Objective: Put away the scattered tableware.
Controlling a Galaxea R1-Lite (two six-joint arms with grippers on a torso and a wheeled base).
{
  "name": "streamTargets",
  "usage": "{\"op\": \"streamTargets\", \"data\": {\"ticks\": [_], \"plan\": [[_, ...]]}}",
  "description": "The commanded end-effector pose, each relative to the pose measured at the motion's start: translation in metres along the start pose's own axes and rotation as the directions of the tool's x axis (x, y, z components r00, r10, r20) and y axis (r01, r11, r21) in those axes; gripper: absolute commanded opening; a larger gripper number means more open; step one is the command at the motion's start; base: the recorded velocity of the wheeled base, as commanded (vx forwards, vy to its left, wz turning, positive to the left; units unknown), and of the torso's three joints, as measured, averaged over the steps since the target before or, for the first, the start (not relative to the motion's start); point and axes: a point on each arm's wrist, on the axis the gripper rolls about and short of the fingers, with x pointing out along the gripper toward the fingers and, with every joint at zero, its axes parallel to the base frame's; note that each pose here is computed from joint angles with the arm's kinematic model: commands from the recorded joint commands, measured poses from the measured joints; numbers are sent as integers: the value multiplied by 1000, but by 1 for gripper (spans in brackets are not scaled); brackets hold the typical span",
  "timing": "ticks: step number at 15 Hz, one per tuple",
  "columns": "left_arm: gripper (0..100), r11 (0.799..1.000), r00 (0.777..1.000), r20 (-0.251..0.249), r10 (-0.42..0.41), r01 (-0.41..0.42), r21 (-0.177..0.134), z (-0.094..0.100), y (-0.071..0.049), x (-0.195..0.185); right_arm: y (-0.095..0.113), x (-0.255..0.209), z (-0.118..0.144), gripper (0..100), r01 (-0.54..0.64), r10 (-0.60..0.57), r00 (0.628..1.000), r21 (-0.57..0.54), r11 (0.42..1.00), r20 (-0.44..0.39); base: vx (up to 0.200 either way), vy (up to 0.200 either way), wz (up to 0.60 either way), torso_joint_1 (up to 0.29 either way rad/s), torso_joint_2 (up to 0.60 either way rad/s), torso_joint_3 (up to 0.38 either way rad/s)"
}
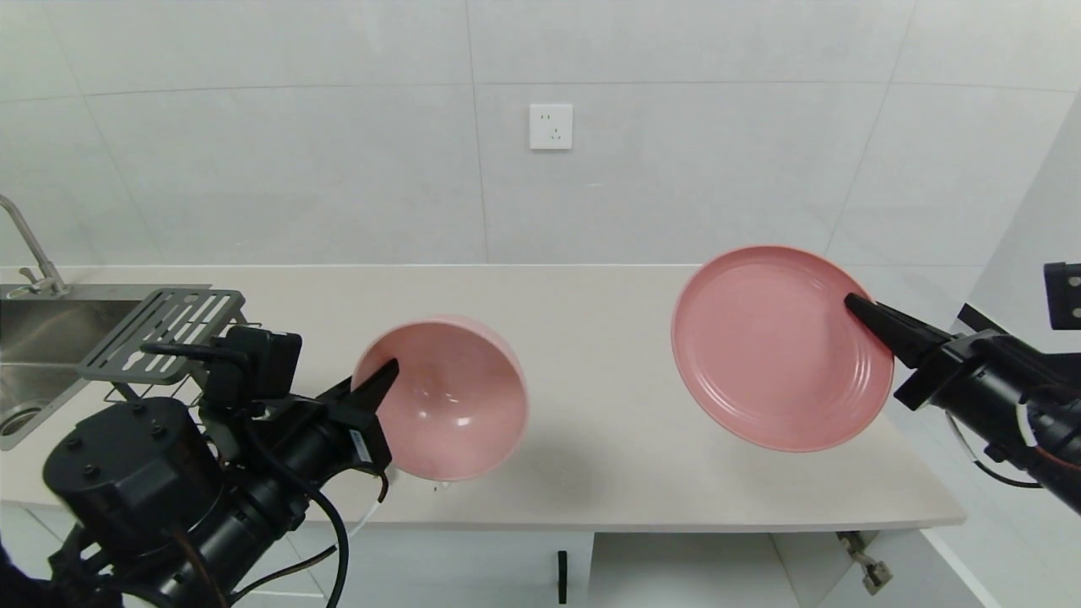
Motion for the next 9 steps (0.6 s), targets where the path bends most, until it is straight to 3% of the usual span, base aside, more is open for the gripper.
{"op": "streamTargets", "data": {"ticks": [1,2,4,6,9], "plan": [[0,999,999,32,34,-34,15,6,2,-2,0,1,-2,0,-1,1,1000,2,1000,-9,0,0,0,0,0,0],[0,994,995,33,91,-92,57,6,2,-3,1,1,-2,0,-5,5,1000,1,1000,-10,0,0,0,0,0,0],[0,992,994,25,105,-107,67,4,1,-4,4,0,-5,0,-18,18,1000,-17,1000,-22,0,0,0,0,0,0],[0,1000,1000,-2,-8,8,26,0,-9,-11,5,-1,-7,0,-25,23,999,-59,998,-33,0,0,0,0,0,0],[0,999,999,25,-27,26,21,6,-13,-12,8,-1,-8,0,-38,36,999,-59,998,-38,0,0,0,0,0,0]]}}
